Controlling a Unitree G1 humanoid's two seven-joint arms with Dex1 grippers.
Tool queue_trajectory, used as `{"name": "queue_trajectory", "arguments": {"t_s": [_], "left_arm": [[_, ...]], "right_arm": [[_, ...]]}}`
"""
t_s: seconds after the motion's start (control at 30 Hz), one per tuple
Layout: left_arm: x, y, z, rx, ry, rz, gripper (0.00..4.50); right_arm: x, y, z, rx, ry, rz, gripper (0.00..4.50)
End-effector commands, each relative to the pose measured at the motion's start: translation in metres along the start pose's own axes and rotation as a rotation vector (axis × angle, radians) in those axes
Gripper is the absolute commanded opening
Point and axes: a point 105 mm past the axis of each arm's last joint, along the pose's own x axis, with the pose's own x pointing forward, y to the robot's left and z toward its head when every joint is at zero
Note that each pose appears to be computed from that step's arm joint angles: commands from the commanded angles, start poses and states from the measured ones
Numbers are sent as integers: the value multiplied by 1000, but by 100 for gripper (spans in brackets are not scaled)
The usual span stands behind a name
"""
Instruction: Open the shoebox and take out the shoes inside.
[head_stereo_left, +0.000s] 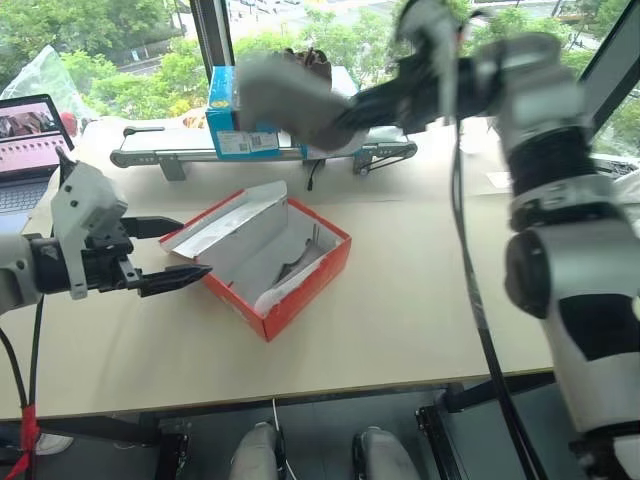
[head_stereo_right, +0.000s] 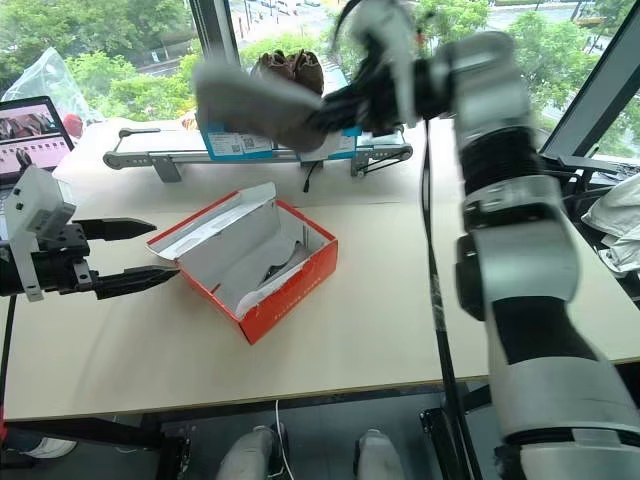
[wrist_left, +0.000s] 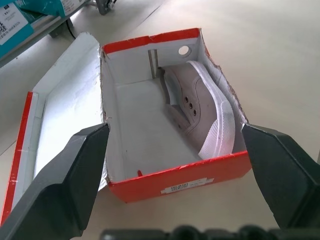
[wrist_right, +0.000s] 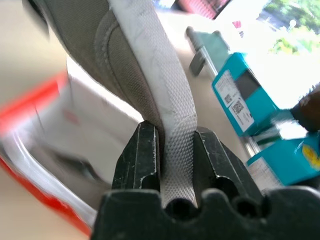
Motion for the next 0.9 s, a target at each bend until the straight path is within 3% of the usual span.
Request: {"name": "queue_trajectory", "arguments": {"t_s": [0.03,0.17,0.23,0.37,0.63,0.7,0.9], "left_arm": [[2,0,7,41,-27,-9,450],[5,2,8,45,-31,-23,450],[6,2,9,49,-32,-36,450],[7,2,12,53,-36,-54,450],[7,3,14,54,-33,-60,450],[7,3,13,50,-31,-56,450],[6,2,12,46,-27,-51,450]], "right_arm": [[-49,-19,-8,542,-160,-192,53],[-75,-16,-53,772,-136,-325,53],[-84,-10,-88,867,-96,-388,53],[-94,1,-145,936,-25,-471,53],[-111,13,-210,1033,166,-596,53],[-117,16,-223,1049,221,-622,147],[-129,9,-235,1048,253,-693,336]]}}
